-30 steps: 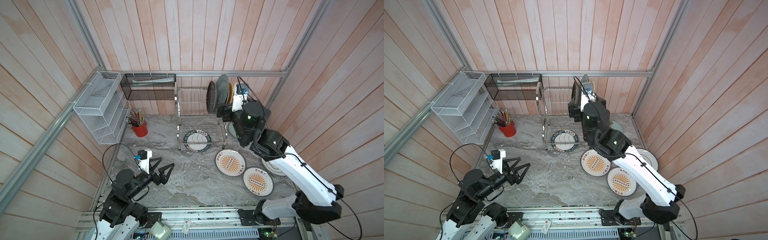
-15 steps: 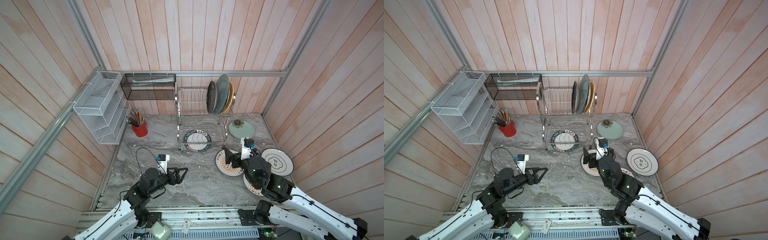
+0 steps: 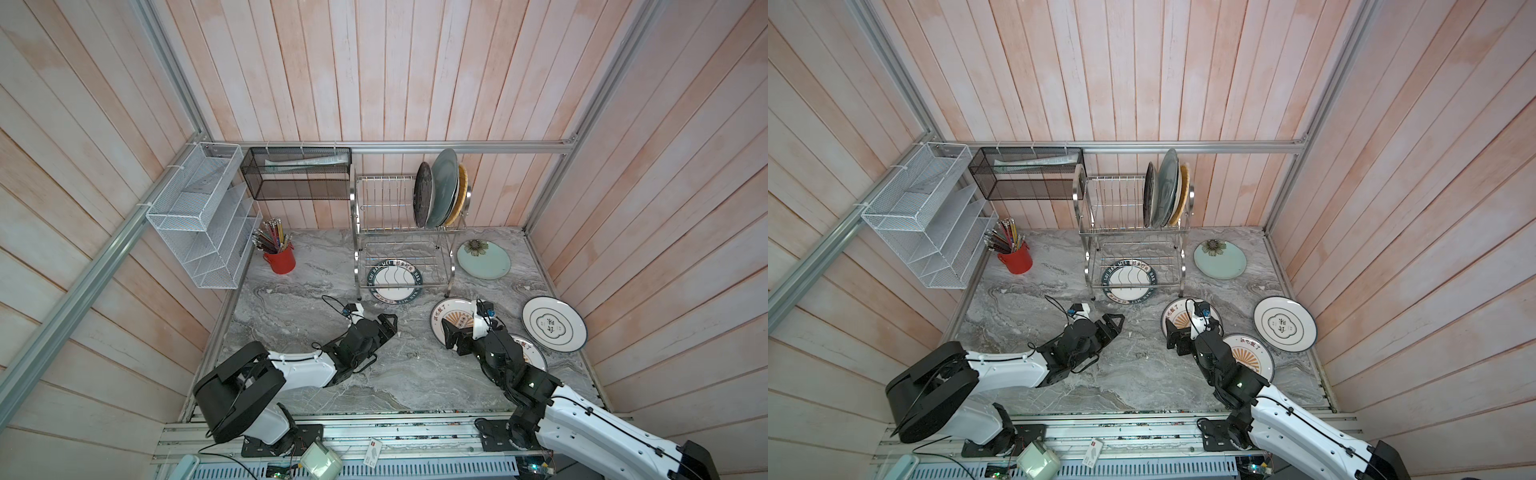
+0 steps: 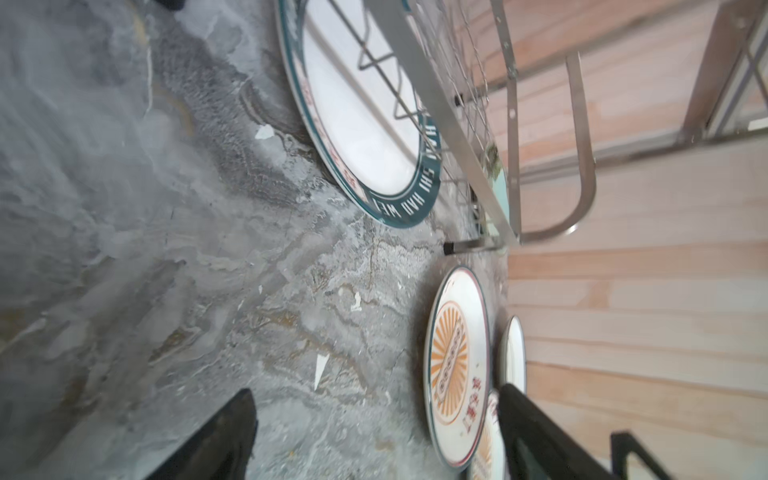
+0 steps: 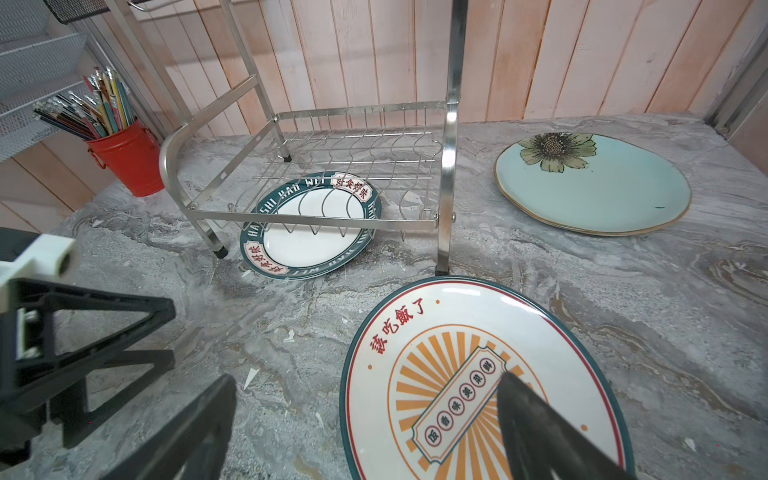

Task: Load the plates into the dish rack
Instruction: 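Move both grippers to the green-rimmed white plate nearest the rack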

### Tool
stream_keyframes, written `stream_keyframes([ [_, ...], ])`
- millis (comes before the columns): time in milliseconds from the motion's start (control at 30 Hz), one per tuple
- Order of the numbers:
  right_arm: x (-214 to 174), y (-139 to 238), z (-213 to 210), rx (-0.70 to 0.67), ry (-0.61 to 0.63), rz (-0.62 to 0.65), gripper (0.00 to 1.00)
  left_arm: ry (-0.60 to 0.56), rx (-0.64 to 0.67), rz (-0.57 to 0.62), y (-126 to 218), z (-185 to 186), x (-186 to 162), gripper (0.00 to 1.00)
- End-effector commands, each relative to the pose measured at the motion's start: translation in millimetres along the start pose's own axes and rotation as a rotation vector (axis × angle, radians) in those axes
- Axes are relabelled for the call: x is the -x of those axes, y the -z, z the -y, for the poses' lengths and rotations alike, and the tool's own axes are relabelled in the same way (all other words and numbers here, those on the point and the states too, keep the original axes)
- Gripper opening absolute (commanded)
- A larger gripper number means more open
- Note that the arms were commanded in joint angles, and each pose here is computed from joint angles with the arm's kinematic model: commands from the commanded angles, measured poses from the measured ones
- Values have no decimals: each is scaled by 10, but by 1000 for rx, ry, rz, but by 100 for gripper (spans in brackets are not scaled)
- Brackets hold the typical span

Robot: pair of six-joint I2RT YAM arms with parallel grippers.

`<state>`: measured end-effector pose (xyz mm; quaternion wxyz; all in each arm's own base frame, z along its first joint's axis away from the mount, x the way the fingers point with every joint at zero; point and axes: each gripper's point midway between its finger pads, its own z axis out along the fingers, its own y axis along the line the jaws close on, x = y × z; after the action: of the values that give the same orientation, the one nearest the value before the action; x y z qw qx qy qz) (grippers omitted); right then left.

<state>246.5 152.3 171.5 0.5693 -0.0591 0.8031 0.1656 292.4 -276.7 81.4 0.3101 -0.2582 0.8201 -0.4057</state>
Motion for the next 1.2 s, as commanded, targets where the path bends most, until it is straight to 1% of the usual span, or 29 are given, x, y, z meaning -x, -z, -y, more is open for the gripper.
stream_keyframes([
  [0, 136, 26, -47, 36, -60, 69, 97, 198, -29, 58, -194, 59, 150, 81],
  [100, 110, 27, -60, 51, -68, 73, 97, 253, -61, 54, -390, 23, 206, 69],
  [167, 88, 18, -72, 57, -66, 66, 97, 279, -81, 54, -492, 15, 245, 62],
  [300, 66, -10, -91, 63, -62, 57, 98, 294, -98, 57, -697, -18, 311, 59],
  [367, 43, -26, -100, 66, -59, 48, 98, 310, -84, 61, -774, -72, 344, 59],
  [433, 36, -37, -110, 68, -54, 43, 98, 330, -81, 76, -818, -116, 387, 58],
  [533, 33, -36, -106, 66, -53, 42, 98, 365, -59, 87, -879, -196, 438, 52],
  [700, 56, -12, -91, 65, -61, 57, 98, 415, -24, 103, -973, -288, 492, 49],
  [867, 30, -23, -96, 66, -59, 48, 98, 467, -11, 100, -1101, -391, 524, 43],
  [1033, 40, -19, -89, 62, -59, 51, 98, 497, 31, 106, -1193, -506, 528, 40],
  [1167, 44, -5, -79, 62, -62, 56, 98, 534, 61, 109, -1265, -626, 511, 34],
])
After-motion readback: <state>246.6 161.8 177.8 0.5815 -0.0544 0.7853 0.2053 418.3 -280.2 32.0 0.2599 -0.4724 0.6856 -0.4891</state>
